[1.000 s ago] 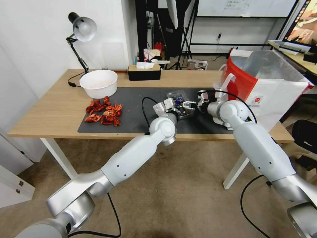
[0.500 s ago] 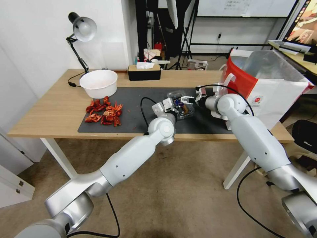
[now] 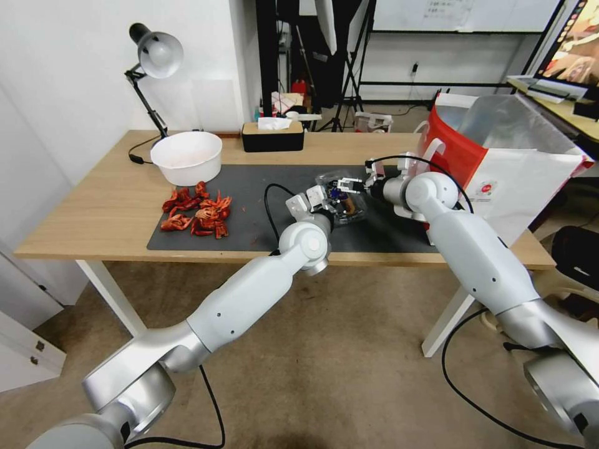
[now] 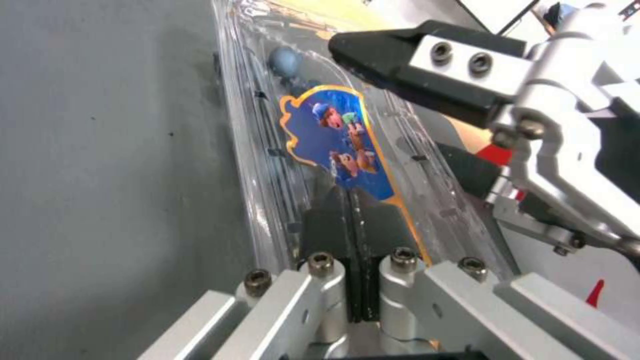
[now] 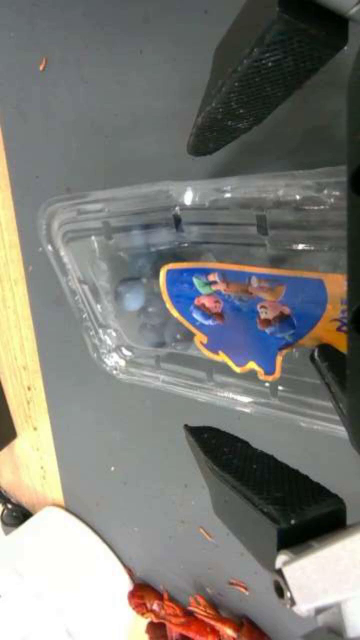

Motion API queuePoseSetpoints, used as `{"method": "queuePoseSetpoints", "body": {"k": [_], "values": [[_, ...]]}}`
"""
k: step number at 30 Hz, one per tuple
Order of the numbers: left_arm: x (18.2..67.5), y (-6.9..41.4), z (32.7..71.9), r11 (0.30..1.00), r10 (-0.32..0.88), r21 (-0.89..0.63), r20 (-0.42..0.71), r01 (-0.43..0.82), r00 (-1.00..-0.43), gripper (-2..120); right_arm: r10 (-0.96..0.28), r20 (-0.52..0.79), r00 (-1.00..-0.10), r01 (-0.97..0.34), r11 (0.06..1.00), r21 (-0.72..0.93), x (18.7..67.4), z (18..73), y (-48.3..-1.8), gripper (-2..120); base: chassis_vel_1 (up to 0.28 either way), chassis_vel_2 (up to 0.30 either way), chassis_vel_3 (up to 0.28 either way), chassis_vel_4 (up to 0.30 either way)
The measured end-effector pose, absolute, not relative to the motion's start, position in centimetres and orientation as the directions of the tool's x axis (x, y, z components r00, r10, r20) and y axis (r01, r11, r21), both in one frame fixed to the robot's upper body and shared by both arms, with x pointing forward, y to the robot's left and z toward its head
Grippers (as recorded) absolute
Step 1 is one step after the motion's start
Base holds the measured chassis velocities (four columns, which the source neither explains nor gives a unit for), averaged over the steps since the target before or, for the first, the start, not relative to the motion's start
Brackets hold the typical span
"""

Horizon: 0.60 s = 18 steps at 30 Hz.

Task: Close the takeout container lid, then place the container into the takeout bag.

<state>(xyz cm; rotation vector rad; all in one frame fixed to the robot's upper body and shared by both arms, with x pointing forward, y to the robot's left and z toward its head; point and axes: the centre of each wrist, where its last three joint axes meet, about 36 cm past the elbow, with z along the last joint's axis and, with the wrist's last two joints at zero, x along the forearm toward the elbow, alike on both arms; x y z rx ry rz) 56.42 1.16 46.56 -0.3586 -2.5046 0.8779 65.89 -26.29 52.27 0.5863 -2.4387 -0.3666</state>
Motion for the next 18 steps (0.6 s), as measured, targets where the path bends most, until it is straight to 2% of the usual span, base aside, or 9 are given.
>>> {"method": "queuePoseSetpoints", "body": {"k": [18], "values": [[56.33, 1.13, 46.54, 0.76, 0.385, -0.643, 0.333, 0.092, -0.861, 0, -0.501, 0.498, -0.708, -0.327, 0.858, 0.397, 65.99, 51.35, -25.99, 100, 0.0, 0.0, 0.0, 0.0]]}}
